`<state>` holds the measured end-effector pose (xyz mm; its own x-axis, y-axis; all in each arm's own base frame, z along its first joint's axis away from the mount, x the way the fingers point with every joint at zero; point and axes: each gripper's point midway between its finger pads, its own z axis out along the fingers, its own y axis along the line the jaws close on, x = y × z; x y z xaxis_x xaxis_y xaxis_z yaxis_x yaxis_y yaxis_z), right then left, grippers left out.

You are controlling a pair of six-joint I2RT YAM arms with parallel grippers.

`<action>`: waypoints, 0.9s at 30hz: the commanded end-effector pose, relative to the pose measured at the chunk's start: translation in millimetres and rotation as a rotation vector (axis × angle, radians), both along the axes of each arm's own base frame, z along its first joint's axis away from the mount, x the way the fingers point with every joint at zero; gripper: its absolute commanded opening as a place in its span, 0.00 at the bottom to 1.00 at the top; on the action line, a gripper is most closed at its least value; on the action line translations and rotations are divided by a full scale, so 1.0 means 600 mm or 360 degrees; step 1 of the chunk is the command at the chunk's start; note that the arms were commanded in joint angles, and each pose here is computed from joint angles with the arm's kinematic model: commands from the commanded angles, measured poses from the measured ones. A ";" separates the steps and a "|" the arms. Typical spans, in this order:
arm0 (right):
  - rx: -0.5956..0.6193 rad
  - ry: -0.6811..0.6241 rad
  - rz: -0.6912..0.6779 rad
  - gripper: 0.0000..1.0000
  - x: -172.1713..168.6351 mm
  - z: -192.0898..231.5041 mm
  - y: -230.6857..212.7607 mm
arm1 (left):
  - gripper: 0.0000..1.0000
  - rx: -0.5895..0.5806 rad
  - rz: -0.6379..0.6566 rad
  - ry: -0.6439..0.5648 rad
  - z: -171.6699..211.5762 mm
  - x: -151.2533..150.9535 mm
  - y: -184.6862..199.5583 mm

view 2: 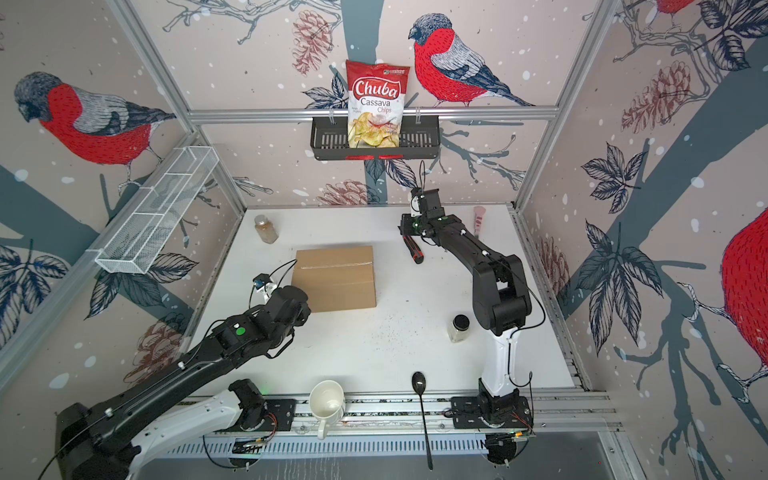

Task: Unpack the express box

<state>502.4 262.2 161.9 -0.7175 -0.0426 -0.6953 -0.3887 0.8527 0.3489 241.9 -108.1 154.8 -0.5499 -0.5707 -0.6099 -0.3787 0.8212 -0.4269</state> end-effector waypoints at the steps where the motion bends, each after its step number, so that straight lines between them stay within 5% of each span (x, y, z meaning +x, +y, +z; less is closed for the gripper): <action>1: 0.0046 -0.0012 0.0207 0.00 -0.015 0.001 0.045 | 0.00 -0.0098 0.0036 -0.0031 -0.008 0.008 -0.013; 13: 0.0112 0.0004 0.0550 0.01 -0.036 -0.018 0.141 | 0.00 -0.0217 0.0162 -0.0114 -0.057 0.003 0.005; 27: 0.0086 0.0045 0.0704 0.03 -0.078 -0.036 0.165 | 0.00 -0.0208 0.0235 -0.0201 -0.068 0.045 0.036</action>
<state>467.0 359.1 142.5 -0.6653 -0.2799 -0.6921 -0.6785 0.6134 0.4041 258.9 -83.5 104.6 -0.3948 -0.7181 -0.5732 -0.4666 0.6941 -0.5482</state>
